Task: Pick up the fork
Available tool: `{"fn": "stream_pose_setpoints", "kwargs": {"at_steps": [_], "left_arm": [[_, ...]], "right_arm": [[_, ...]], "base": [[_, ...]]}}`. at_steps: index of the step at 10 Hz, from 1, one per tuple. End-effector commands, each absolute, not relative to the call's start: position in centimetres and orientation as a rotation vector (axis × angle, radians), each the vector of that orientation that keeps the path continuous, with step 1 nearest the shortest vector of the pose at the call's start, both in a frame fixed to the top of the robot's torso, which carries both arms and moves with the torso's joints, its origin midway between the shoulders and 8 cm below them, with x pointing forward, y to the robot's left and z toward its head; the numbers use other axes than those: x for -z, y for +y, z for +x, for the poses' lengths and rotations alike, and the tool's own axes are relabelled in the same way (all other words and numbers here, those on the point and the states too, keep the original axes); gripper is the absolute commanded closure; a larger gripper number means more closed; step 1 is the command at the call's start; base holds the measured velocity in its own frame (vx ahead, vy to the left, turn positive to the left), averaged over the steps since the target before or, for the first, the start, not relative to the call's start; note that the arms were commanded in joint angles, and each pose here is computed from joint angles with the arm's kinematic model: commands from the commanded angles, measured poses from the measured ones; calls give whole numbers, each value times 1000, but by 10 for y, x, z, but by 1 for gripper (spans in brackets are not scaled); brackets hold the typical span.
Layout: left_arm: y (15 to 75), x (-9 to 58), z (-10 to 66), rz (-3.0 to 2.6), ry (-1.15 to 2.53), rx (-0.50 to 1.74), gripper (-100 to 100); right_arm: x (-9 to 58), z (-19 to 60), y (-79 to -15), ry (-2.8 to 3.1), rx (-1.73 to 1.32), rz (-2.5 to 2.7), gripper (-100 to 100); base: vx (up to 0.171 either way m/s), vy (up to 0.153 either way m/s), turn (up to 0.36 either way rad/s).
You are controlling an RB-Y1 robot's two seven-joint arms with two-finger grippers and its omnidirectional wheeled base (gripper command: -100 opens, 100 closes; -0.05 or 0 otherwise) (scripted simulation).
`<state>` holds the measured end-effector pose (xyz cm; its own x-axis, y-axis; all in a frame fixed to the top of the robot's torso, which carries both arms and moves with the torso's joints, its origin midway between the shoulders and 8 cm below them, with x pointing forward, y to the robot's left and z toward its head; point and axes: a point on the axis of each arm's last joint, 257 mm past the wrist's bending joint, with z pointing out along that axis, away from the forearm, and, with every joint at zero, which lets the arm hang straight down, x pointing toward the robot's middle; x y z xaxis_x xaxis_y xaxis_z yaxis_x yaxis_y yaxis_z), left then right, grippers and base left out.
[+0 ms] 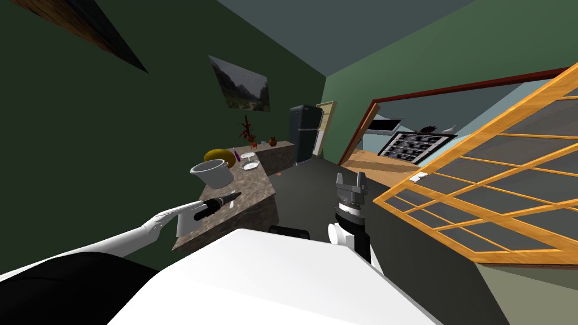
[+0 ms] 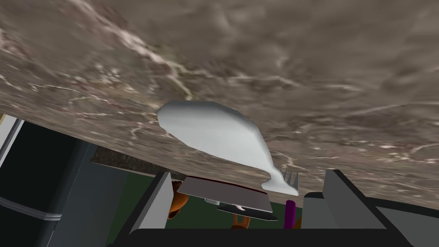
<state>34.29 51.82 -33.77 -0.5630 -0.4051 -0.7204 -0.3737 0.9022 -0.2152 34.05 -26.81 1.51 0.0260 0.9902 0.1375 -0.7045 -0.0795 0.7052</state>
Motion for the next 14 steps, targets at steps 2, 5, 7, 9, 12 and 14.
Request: {"fn": "stream_pose_setpoints", "kwargs": {"at_steps": [2, 5, 7, 9, 12, 14], "left_arm": [[518, 338, 343, -554, 2223, 48, -100], [519, 338, 343, -557, 2223, 46, 100], [518, 338, 343, -558, 2223, 49, 100], [524, 339, 334, -574, 2214, 60, 100], [534, 343, 317, -603, 2215, 59, 100], [543, 344, 302, -628, 2209, 58, 100]], "right_arm": [[-15, 341, -268, 509, -1508, 730, 0], [-15, 341, -268, 509, -1508, 730, 0], [-15, 341, -268, 509, -1508, 730, 0], [-15, 341, -268, 509, -1508, 730, 0], [-15, 341, -268, 509, -1508, 730, 0], [-15, 341, -268, 509, -1508, 730, 0]], "base": [[10, -12, 30], [-1, 1, 4], [0, 0, 0], [-8, 12, -27], [-13, 16, -47], [-4, 5, -16]]}}
